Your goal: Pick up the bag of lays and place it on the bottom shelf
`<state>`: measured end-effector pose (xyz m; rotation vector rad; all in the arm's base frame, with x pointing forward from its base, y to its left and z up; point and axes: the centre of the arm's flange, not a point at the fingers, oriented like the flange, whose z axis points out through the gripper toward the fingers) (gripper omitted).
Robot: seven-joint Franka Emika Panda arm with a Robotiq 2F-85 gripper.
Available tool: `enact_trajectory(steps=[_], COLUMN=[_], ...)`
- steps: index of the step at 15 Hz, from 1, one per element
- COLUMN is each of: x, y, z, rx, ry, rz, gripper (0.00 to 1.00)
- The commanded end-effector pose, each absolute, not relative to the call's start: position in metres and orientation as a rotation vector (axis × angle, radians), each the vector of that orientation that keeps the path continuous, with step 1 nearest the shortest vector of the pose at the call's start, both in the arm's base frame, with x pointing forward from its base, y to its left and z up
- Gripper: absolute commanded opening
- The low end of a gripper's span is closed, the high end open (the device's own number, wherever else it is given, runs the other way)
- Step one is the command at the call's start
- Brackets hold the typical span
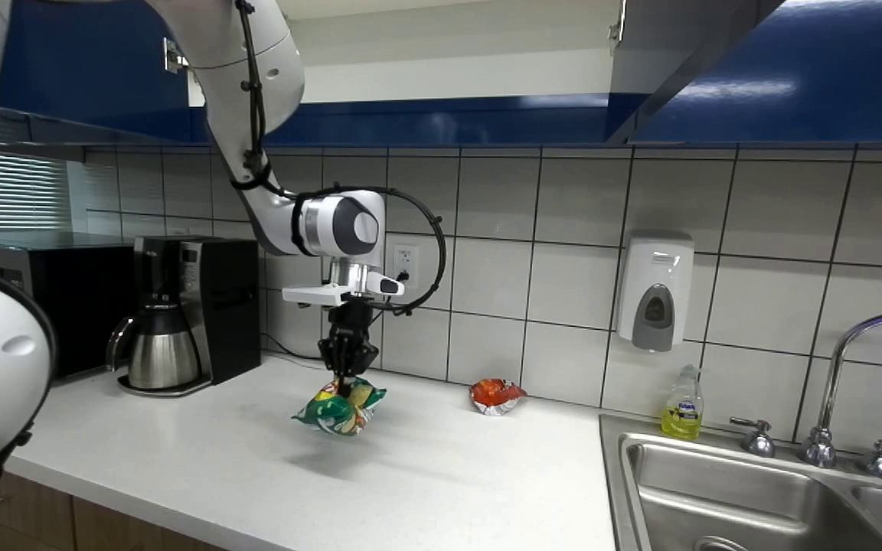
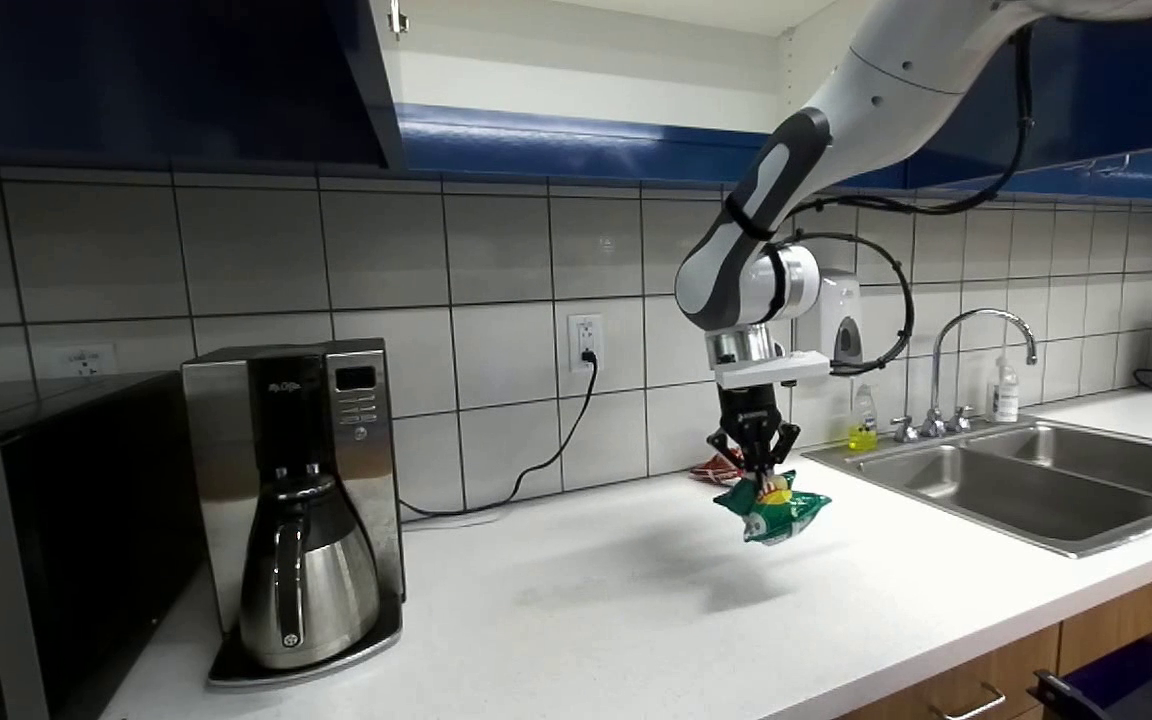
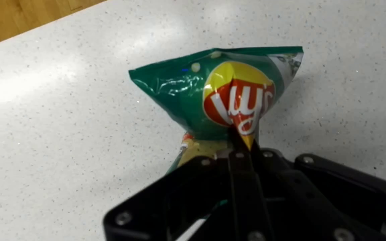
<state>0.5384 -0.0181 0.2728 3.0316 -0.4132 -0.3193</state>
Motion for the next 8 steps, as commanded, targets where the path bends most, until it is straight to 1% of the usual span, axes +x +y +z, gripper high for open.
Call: enact_trajectory(steps=[1, 8], x=[0.505, 0.452], y=[-0.003, 0.021], z=[0.292, 0.332], rx=[2.977, 2.995], ry=[-0.256, -0.209], rz=[-0.315, -0.230], gripper=[0.00, 0.00])
